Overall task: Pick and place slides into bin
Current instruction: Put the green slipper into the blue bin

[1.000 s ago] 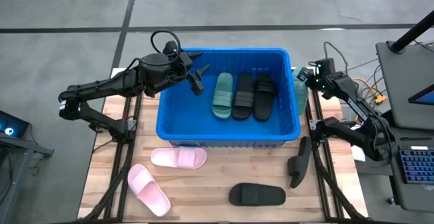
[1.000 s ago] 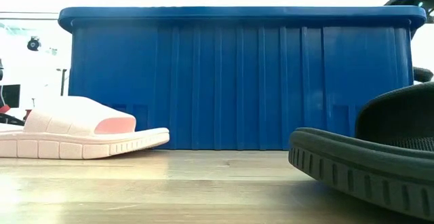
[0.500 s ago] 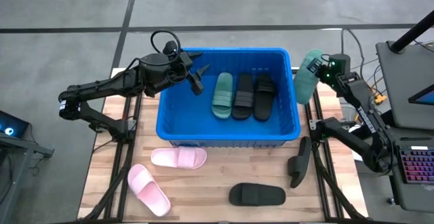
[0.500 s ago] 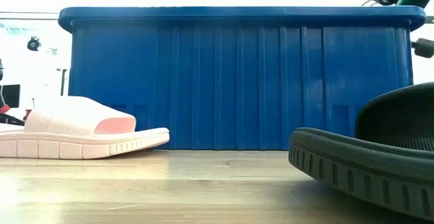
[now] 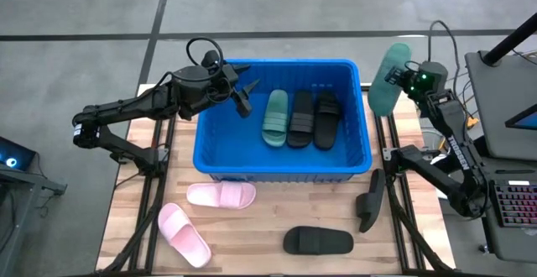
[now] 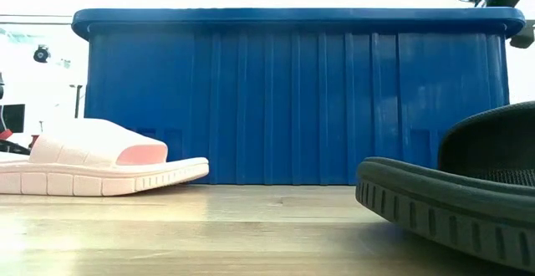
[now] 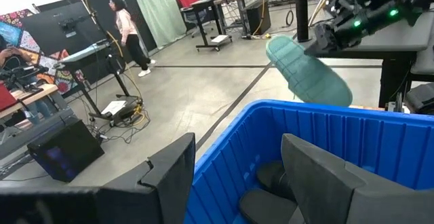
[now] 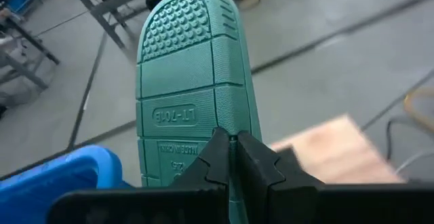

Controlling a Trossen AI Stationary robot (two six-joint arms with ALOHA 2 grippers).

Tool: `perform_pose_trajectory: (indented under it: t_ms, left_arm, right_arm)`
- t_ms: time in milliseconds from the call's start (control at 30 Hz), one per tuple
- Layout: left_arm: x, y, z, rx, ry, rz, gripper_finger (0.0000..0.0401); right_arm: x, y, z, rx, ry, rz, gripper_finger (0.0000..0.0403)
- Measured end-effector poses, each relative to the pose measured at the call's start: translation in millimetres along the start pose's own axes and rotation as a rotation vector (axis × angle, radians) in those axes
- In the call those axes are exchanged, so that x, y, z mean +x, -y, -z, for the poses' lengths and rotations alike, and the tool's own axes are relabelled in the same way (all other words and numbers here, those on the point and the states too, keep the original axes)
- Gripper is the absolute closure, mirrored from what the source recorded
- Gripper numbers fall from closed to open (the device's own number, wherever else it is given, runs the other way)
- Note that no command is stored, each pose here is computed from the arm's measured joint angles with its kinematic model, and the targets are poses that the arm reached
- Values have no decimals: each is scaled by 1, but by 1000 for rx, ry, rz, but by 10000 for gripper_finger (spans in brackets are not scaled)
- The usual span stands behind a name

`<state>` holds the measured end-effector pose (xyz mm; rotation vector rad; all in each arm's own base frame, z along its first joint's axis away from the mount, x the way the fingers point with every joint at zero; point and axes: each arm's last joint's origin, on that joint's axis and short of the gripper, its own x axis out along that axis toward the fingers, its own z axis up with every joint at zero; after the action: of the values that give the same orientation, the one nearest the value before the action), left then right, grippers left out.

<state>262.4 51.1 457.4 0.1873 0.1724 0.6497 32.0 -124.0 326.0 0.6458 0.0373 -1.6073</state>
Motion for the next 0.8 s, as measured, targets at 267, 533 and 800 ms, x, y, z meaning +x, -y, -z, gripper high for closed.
perform_pose_trajectory:
  t_ms: [267,533,800]
  left_arm:
    - [0,0,-1,-6,9,0,196]
    - [-1,0,-1,-8,16,30,196]
    - [-2,-1,-2,-10,19,38,196]
  right_arm:
    - [-32,-20,-37,-118,205,-111,395]
    - [-52,-54,-65,-151,349,-428,395]
    - [-59,-82,-68,-163,368,-572,395]
